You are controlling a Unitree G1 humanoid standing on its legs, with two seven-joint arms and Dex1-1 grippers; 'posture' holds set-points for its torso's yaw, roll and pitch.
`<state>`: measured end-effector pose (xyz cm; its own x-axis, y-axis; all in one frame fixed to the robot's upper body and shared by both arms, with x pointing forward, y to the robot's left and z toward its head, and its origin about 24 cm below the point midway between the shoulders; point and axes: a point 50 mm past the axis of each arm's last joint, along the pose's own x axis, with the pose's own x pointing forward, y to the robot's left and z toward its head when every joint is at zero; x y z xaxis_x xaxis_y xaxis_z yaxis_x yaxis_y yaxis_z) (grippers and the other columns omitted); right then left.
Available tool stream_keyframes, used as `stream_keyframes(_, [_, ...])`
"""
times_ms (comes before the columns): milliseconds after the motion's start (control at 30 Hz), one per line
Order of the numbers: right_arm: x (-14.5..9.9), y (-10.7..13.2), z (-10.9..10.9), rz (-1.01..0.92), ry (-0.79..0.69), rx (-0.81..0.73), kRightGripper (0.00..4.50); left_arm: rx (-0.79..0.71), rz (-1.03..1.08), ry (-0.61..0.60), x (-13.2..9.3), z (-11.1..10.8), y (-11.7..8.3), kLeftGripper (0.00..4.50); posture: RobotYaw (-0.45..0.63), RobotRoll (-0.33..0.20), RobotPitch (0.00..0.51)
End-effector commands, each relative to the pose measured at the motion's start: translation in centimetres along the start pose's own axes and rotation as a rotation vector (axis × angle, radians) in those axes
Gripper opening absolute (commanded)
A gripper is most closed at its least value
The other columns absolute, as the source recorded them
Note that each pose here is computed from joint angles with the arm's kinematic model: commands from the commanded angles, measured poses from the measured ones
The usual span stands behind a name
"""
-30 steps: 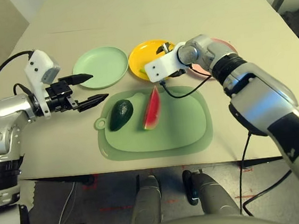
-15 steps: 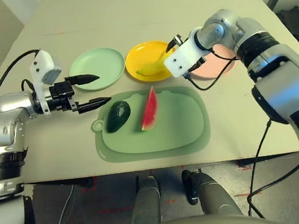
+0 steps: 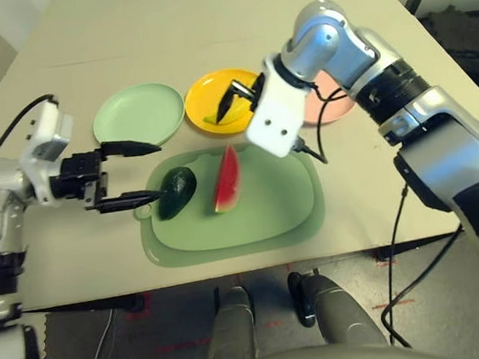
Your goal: Place the fruits into color-matched plates.
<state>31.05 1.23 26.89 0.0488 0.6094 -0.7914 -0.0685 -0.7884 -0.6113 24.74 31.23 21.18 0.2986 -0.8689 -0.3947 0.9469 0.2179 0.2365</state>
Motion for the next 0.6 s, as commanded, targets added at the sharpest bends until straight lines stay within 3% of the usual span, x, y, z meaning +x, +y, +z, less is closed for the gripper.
stream_keyframes(33, [1.4, 0.0, 1.1, 0.054, -0.037, -0.016, 4.47, 0.006, -0.035, 0.039, -0.4, 0.0, -0.6, 4.50, 0.06, 0.000, 0.181])
stream_keyframes(367, [4.2, 1.7, 1.1, 0.209, -0.016, 0.025, 4.47, 0.014, -0.021, 0.052, -1.0, -0.1, -0.9, 4.50, 0.08, 0.000, 0.187])
stream_keyframes(600, [5.2, 1.2, 0.2, 0.209, 0.054, 0.009, 4.47, 0.016, -0.013, 0.051, -1.1, -0.4, -1.0, 4.50, 0.09, 0.000, 0.190])
